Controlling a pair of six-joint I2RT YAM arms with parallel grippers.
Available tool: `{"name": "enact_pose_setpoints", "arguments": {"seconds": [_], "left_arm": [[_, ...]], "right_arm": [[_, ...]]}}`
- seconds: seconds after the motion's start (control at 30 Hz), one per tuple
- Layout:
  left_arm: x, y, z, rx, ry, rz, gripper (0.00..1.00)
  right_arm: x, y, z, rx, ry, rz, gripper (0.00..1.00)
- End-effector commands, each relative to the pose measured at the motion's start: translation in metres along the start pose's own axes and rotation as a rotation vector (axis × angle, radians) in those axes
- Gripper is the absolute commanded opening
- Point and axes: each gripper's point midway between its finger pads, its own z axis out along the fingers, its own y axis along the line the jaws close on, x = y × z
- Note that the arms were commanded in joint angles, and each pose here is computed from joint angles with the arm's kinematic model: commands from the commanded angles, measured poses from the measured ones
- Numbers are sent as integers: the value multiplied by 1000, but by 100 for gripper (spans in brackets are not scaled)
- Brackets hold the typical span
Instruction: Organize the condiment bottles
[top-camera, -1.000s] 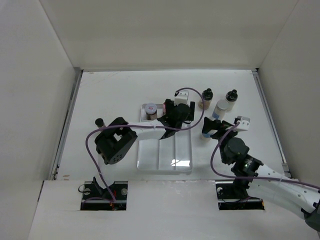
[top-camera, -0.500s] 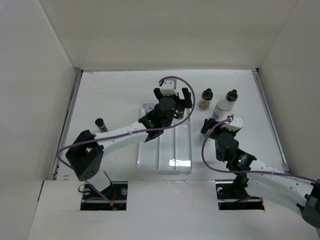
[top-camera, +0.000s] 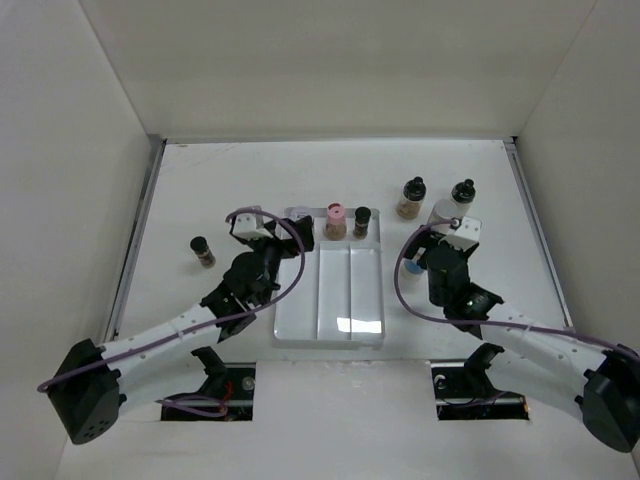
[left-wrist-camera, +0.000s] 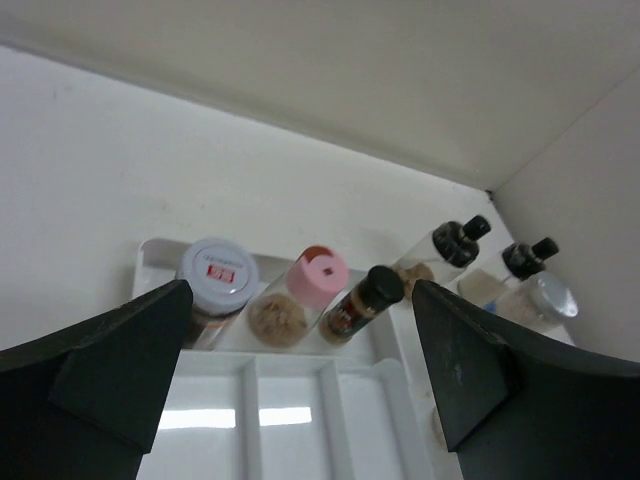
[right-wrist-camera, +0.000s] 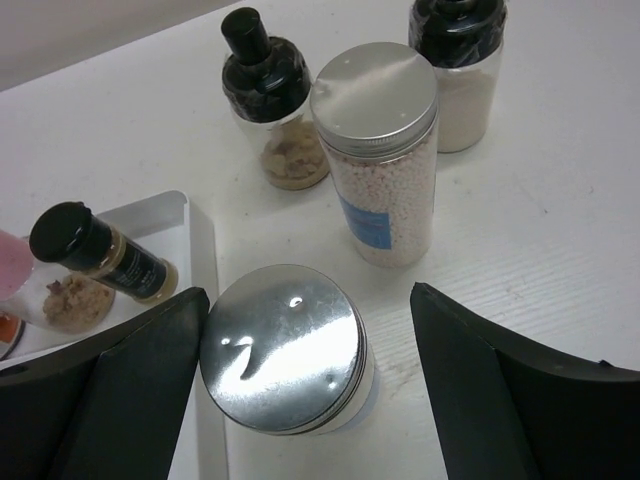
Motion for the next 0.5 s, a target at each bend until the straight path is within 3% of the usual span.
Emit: {"name": "enact_pose_setpoints", "arguments": {"seconds": [0.0, 0.2, 0.47], "left_arm": [[-2, 22, -13, -36, -37, -59, 94], [-2, 39, -23, -61, -40, -54, 94], [6, 49, -21, -78, -29, -44, 94]], "right_arm": [[-13, 17, 5, -43, -1, 43, 88], [-9, 21, 2, -65, 8, 34, 100], [4, 30, 3, -90, 52, -4, 97]]}}
